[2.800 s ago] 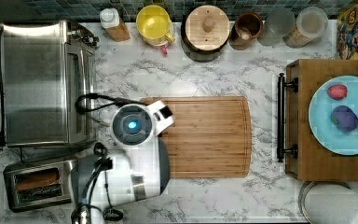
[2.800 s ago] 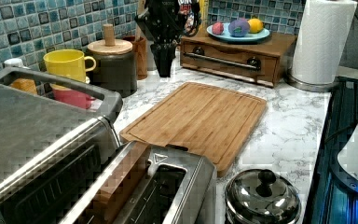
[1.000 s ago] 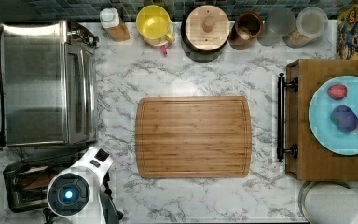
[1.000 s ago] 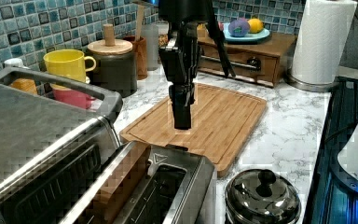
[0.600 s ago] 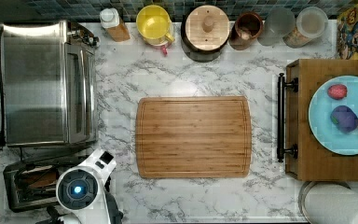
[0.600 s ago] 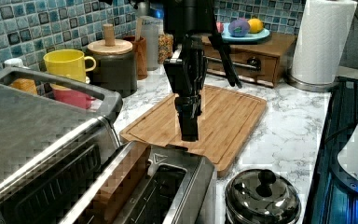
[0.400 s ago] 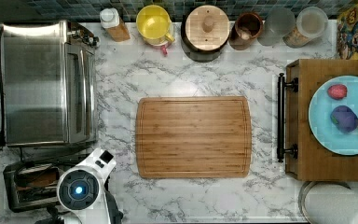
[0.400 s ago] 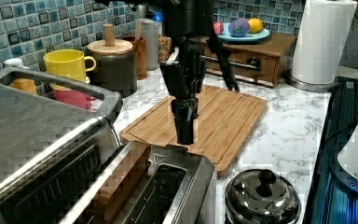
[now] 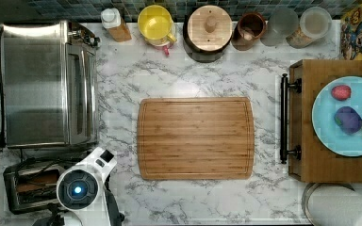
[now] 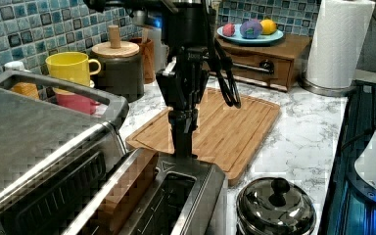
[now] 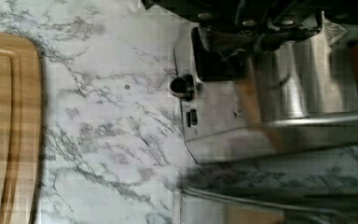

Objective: Turn on the toaster.

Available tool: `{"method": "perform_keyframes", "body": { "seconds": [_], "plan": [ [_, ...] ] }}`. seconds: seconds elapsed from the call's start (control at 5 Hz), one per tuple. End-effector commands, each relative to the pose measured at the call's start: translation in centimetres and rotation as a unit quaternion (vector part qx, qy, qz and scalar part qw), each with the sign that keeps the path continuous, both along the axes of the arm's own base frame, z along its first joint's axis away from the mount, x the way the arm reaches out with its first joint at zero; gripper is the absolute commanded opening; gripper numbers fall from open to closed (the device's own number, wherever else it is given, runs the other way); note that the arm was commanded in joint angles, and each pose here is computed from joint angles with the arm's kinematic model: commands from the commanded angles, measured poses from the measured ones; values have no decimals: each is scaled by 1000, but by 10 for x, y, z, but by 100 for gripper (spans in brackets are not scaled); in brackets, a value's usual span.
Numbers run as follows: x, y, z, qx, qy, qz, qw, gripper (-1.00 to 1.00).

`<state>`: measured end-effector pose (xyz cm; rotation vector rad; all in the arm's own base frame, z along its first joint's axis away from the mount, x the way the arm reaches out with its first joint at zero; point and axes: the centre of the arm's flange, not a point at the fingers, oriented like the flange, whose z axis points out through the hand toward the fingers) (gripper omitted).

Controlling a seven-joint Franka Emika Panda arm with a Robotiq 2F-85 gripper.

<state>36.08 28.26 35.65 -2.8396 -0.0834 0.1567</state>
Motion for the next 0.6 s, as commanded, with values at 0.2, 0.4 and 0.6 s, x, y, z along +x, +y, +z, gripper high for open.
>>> {"method": "perform_keyframes", "body": {
  "seconds": [0.2,0.4,0.6],
  "plan": [
    [33,0,-20,-38,33,-18,999,-100],
    [38,-6,-41,-37,50,-28,998,-100],
    [43,-5,-63,-42,74,-27,996,-100]
  ]
}}
